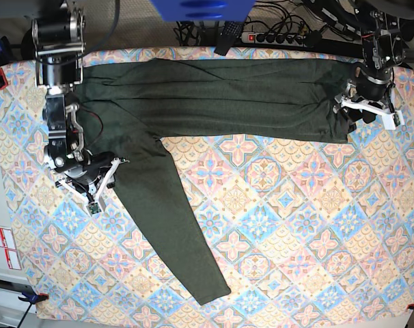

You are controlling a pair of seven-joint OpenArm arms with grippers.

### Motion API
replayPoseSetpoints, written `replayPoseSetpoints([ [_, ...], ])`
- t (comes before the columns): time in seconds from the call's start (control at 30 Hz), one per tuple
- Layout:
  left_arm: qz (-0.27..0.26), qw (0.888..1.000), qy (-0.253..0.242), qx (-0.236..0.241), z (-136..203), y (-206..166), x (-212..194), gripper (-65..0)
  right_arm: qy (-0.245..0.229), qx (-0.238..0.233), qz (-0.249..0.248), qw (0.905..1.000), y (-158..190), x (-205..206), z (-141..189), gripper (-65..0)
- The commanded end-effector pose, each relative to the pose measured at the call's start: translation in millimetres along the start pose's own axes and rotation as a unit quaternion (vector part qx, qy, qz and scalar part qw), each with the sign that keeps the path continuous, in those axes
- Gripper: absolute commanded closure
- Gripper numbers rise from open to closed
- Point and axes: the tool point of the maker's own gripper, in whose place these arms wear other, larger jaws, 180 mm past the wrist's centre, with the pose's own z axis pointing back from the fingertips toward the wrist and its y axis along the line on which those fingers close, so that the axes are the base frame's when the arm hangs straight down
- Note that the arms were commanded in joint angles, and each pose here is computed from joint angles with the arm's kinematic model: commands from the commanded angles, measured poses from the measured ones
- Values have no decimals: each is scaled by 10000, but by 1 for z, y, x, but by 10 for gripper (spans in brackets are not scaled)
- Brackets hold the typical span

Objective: Fold the T-shirt properly
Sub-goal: 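Grasp the sleeve beside the right gripper and drag it onto the shirt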

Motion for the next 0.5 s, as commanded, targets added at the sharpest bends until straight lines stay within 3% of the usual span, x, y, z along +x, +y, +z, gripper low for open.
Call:
replayPoseSetpoints([
  [0.0, -73, 9998, -166, -69, 2, -3, 10, -393, -418, -113, 51, 9990, -14, 34, 4, -170],
  [0.47, -70, 9998, -161, -64, 2, -3, 10, -393, -361, 78, 6, 9993, -17, 37, -44, -170],
])
